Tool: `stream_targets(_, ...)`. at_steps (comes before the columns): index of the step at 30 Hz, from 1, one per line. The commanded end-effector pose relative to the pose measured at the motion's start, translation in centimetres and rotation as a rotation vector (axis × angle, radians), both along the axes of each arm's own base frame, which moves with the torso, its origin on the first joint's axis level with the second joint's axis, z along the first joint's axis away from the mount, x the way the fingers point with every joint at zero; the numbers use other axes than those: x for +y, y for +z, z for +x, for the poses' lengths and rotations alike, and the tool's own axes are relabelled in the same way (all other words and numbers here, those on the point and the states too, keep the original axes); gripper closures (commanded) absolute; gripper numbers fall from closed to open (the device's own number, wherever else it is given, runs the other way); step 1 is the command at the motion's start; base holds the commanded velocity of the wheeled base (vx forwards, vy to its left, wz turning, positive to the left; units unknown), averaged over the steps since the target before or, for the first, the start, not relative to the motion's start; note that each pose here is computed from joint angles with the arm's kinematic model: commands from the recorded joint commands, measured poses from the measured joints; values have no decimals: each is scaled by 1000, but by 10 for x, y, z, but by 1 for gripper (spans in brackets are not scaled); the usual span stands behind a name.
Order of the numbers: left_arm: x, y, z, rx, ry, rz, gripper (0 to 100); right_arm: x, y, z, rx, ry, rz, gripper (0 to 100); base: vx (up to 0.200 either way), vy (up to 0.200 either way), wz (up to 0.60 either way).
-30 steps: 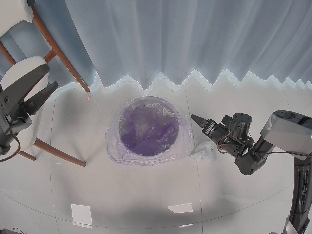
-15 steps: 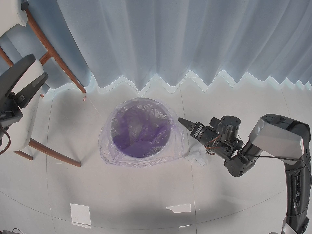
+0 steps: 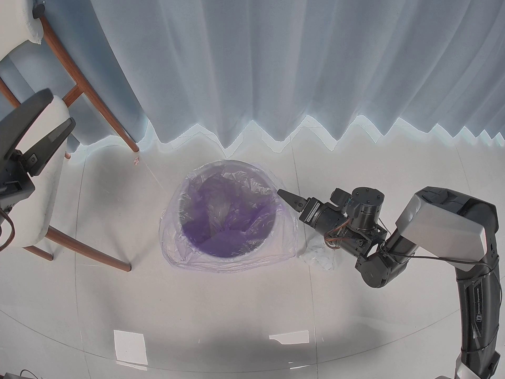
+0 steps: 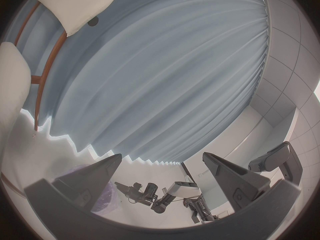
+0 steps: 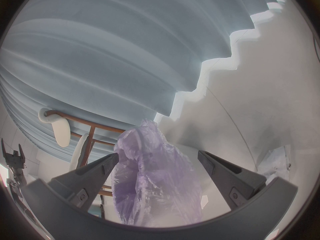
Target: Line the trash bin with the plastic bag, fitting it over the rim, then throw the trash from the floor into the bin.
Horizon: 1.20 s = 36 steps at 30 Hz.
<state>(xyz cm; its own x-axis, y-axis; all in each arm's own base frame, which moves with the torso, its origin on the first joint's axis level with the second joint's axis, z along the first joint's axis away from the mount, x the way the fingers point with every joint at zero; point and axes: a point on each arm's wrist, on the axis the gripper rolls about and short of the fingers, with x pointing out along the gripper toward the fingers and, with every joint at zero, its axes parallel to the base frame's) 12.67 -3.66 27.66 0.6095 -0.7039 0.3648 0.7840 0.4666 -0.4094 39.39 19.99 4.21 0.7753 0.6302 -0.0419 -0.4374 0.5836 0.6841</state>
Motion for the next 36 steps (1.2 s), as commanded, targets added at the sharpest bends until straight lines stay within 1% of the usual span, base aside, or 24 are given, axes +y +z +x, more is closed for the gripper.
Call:
stream_targets(1,0,1,-3,-4,-7,-1,0,3,-1,2,-5,5,2,0,0,0,0)
stream_targets(2,0,1,-4,-6,-8,-1,0,4,-5,2,2,6,-2,0,0,0,0)
stream_targets(3,0,1,-4,-6,-8,-1,0,4,-5,2,2,6,-2,100,0,0,0)
stream_targets(12,0,3,-9,-19,-14,-6,0,5,-12,5,13,5,-7,100,0,0,0)
stream_targets(17,0,5,-11,-26,-32,0,0,-4,-14,16,28,-23,-11,100,0,0,0)
stream_targets(19,1,5,-14,-32,-48,7,0,-12,-30,26,101,-50,-46,100,0,0,0)
stream_targets(21,1,4,-14,-33,-55,11,0,-15,-50,35,148,-69,-78,100,0,0,0)
stream_targets(23,1,4,-14,-33,-57,12,0,-15,-66,42,161,-88,-92,100,0,0,0)
stream_targets(26,1,4,-14,-33,-57,12,0,-13,-86,50,163,-106,-107,100,0,0,0)
stream_targets(29,1,5,-16,-41,-57,11,0,-10,-98,55,163,-106,-107,100,0,0,0)
stream_targets(36,1,5,-17,-41,-57,11,0,-7,-91,62,128,-107,-89,100,0,0,0)
